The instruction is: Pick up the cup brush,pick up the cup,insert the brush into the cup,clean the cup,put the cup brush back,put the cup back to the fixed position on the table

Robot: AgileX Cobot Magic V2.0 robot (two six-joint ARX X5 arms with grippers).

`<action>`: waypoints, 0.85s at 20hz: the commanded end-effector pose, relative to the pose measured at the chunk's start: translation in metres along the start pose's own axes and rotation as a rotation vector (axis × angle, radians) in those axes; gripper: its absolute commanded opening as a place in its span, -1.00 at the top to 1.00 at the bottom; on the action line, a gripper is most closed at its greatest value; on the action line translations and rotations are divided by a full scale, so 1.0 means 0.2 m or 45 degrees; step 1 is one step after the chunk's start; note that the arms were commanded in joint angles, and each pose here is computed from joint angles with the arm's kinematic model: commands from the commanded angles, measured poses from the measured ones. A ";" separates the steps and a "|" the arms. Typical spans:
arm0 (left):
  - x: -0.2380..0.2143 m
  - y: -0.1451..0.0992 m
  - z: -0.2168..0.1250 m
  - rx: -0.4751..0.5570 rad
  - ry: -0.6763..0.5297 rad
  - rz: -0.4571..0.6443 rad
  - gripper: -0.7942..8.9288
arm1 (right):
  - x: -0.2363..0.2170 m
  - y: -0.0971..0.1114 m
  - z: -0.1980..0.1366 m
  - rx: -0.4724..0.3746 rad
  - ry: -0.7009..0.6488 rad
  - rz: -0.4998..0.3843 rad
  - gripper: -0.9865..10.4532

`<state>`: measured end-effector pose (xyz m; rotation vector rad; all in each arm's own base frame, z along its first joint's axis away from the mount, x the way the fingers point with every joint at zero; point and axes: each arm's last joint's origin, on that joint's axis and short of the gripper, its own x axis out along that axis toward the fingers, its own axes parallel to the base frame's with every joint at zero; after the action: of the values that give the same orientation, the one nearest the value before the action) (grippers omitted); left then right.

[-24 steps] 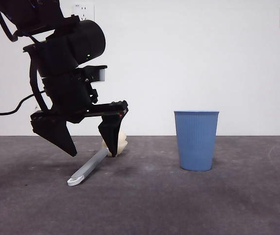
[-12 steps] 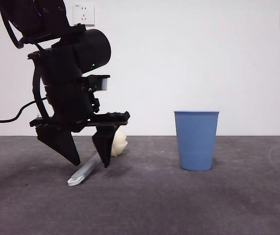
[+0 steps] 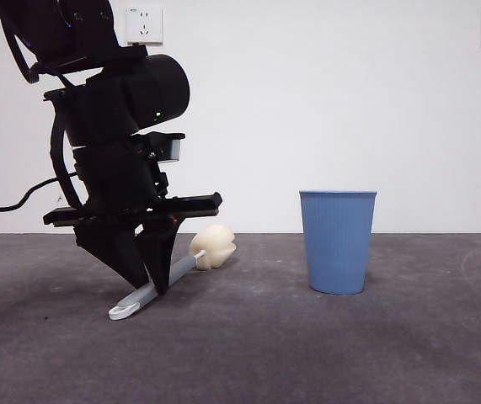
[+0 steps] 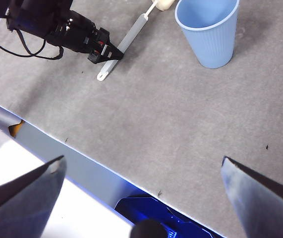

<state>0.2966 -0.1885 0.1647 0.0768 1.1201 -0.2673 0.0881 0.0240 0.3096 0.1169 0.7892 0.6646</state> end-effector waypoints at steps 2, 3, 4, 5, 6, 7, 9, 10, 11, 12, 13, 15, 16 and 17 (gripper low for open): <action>0.00 0.00 -0.01 0.004 0.027 -0.001 0.85 | 0.00 0.00 0.00 0.013 -0.007 0.006 -0.22; -0.02 0.00 -0.01 0.015 0.026 0.001 0.85 | 0.00 0.00 0.00 0.038 -0.007 0.007 -0.22; -0.05 0.00 -0.01 0.025 0.014 0.004 0.85 | 0.00 0.00 0.00 0.084 -0.006 0.006 -0.22; -0.10 0.00 0.00 0.050 -0.006 -0.002 0.85 | 0.00 0.00 0.01 0.120 -0.001 0.006 -0.22; -0.15 0.00 0.01 0.063 -0.034 -0.011 0.85 | 0.01 -0.01 0.01 0.134 0.009 0.007 -0.22; -0.22 0.01 0.01 0.085 -0.062 -0.024 0.85 | 0.02 -0.01 0.02 0.139 0.021 0.008 -0.21; -0.37 0.02 0.00 0.140 -0.118 -0.037 0.85 | 0.04 -0.02 0.05 0.109 0.007 0.025 -0.21; -0.45 0.03 -0.01 0.162 -0.147 -0.045 0.85 | 0.06 -0.01 0.07 0.072 -0.018 0.041 -0.21; -0.53 0.04 -0.02 0.170 -0.175 -0.053 0.85 | 0.07 -0.01 0.09 0.030 -0.046 0.057 -0.21; -0.61 0.05 -0.04 0.179 -0.204 -0.063 0.85 | 0.09 -0.01 0.12 -0.007 -0.070 0.067 -0.21; -0.69 0.06 -0.05 0.198 -0.234 -0.069 0.85 | 0.11 -0.01 0.13 -0.035 -0.080 0.066 -0.21; -0.83 0.09 -0.10 0.216 -0.292 -0.079 0.85 | 0.19 -0.02 0.15 -0.077 -0.079 0.026 -0.21; -0.89 0.11 -0.13 0.224 -0.320 -0.083 0.85 | 0.24 -0.03 0.14 -0.089 -0.077 0.020 -0.21; -0.95 0.12 -0.15 0.223 -0.342 -0.086 0.85 | 0.30 -0.05 0.12 -0.092 -0.077 0.012 -0.21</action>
<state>0.1985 -0.1256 0.3199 0.1327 0.8353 -0.4129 0.1401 0.0556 0.2915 0.0595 0.6809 0.7000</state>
